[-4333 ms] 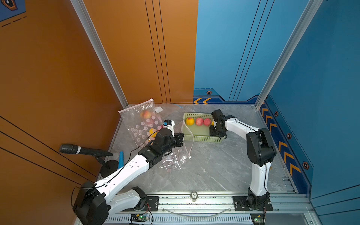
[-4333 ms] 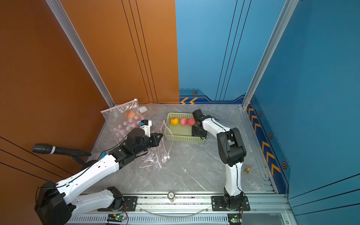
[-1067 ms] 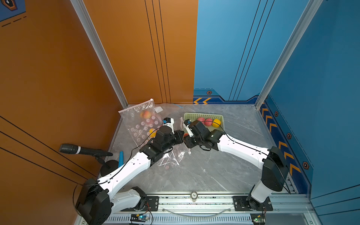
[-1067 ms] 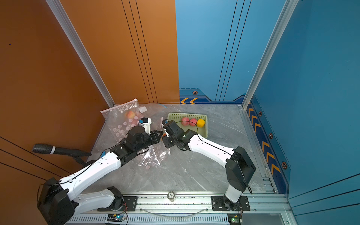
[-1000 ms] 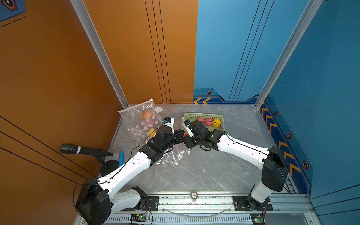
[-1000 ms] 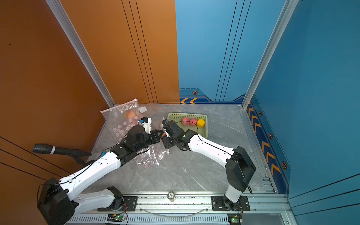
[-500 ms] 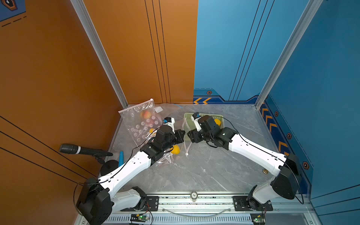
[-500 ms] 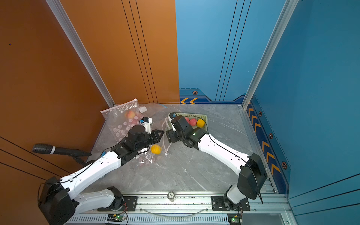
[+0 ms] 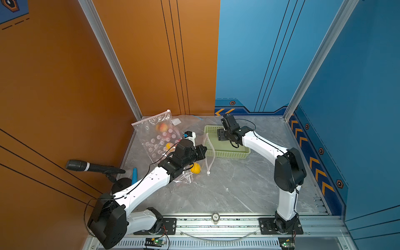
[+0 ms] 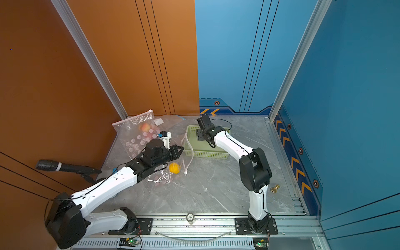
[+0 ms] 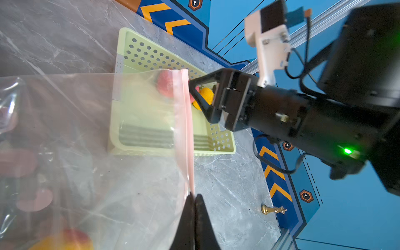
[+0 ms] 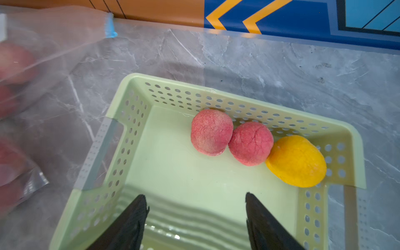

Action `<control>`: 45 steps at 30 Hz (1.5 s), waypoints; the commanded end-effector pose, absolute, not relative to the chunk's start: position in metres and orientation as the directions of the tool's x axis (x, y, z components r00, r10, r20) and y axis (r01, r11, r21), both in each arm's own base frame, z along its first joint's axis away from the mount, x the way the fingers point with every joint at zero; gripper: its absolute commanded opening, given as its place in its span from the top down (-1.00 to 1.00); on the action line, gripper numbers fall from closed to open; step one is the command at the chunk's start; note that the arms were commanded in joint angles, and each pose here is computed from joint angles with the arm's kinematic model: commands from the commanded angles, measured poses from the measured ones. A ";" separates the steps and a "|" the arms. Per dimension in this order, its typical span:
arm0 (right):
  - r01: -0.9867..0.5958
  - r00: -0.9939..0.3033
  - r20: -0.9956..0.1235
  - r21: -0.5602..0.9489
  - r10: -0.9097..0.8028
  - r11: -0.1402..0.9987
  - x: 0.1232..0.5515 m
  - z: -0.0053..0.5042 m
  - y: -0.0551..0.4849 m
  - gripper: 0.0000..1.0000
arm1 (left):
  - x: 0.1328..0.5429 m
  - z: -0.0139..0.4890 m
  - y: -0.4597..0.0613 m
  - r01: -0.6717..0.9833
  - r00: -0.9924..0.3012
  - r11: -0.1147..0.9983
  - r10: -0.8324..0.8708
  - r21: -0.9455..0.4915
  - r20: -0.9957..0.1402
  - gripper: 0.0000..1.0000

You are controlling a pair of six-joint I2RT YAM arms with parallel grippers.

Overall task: Place the peach in a zip-top bag and seal the zipper
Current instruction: Place the peach in the zipper food storage bag, then pick up the peach from the basket.

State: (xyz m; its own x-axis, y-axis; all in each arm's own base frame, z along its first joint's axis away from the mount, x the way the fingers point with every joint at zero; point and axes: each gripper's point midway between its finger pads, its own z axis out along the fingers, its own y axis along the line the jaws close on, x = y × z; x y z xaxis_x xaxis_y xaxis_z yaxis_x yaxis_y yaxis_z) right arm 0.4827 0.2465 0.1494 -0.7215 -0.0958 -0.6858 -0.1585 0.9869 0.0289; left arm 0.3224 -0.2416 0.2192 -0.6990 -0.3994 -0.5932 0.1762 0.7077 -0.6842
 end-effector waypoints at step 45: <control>-0.380 -0.627 -0.779 0.339 0.030 0.861 0.391 0.239 0.280 0.31 | 0.325 0.242 -0.248 0.214 -0.678 0.680 -0.414 -0.702 -0.608 1.00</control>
